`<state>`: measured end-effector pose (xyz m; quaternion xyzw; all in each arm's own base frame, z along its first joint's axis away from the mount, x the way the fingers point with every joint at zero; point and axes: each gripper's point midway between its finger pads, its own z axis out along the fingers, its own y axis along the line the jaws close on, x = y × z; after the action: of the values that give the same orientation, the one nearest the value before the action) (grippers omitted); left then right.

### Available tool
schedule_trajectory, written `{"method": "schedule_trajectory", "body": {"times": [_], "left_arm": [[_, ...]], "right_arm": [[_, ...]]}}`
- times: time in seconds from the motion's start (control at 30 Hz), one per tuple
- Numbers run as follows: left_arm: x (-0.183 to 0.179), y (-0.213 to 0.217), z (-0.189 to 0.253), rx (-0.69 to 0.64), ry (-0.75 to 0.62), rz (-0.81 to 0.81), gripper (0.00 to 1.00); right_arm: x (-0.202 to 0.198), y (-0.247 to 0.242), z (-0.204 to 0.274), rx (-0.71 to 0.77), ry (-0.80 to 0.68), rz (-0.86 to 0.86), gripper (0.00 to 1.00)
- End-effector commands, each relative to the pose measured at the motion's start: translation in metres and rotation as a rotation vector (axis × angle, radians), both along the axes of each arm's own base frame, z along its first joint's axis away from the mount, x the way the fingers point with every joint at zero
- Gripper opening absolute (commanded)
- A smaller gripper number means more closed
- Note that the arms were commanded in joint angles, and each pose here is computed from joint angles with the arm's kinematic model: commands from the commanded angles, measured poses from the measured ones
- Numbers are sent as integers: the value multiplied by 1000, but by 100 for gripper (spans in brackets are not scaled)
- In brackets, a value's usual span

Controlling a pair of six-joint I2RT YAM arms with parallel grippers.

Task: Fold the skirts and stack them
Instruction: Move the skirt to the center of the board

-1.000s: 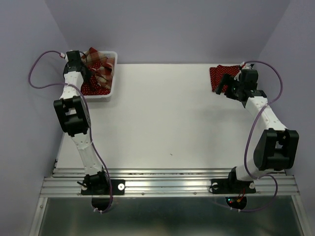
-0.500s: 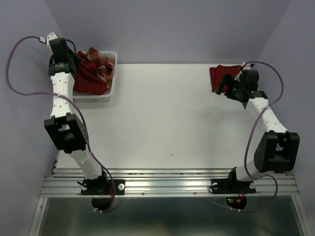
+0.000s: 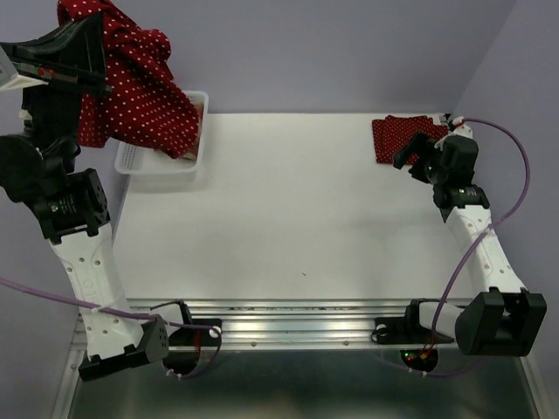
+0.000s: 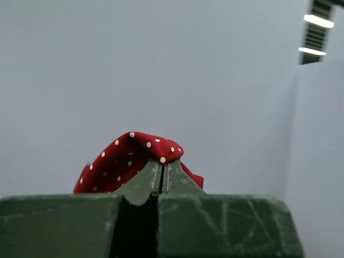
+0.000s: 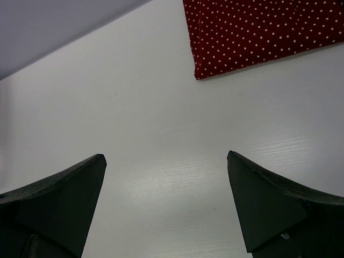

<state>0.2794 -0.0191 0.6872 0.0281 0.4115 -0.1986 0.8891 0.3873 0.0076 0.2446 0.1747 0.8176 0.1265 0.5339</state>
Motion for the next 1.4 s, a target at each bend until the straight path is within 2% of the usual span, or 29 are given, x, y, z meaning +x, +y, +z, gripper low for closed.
{"method": "schedule_trajectory", "body": {"times": [0.0, 0.07, 0.27, 0.37, 0.4, 0.47, 0.5, 0.53, 0.57, 0.77, 0.83, 0.9, 0.93, 0.97, 1.0, 1.03, 1.1, 1.13, 1.23, 1.37], "left_arm": [[-36, -57, 8, 133, -66, -307, 0], [-59, -77, 9, 157, -89, -407, 0], [-84, -112, -9, 102, -76, -584, 0], [-66, -135, -40, 53, 2, -677, 0], [-54, -156, -59, 16, 62, -741, 0], [-38, -180, -82, 3, 120, -780, 0], [-13, -196, -103, -18, 194, -781, 0], [-9, -218, -119, -3, 249, -811, 0], [10, -231, -137, -7, 306, -802, 0], [59, -259, -212, -7, 511, -714, 0], [69, -264, -244, 18, 600, -694, 8], [88, -258, -282, 25, 702, -594, 26], [96, -252, -315, 25, 784, -532, 37], [101, -244, -350, 25, 888, -461, 71], [109, -230, -373, 12, 940, -360, 96], [106, -220, -413, 45, 1040, -299, 99], [100, -206, -455, 69, 1147, -220, 99], [98, -193, -466, 66, 1177, -151, 99], [83, -177, -489, 56, 1237, -95, 99], [59, -171, -509, 17, 1286, -117, 99]], "right_arm": [[-2, -4, 28, 6, -110, -34, 100], [-9, -4, 34, 8, -130, -35, 100], [-27, -1, 46, 33, -176, -39, 100], [-35, 2, 50, 46, -190, -30, 100], [-39, 4, 52, 50, -191, -22, 100], [-41, 5, 50, 56, -182, -17, 100], [-42, 6, 47, 58, -171, -15, 100], [-43, 6, 46, 52, -166, -13, 100], [-44, 5, 45, 51, -159, -18, 100], [-44, 10, 27, 64, -88, 5, 100], [-44, 13, 22, 71, -70, 20, 100], [-43, 12, 15, 74, -45, 17, 100], [-44, 12, 10, 73, -24, 15, 100], [-44, 12, 6, 74, -10, 15, 100], [-45, 13, 2, 74, 5, 19, 100], [-45, 16, -7, 80, 36, 40, 100], [-46, 21, -15, 89, 64, 70, 100], [-46, 28, -23, 104, 93, 108, 100], [-47, 47, -35, 123, 128, 178, 100], [-47, 53, -63, 115, 193, 174, 100]]}}
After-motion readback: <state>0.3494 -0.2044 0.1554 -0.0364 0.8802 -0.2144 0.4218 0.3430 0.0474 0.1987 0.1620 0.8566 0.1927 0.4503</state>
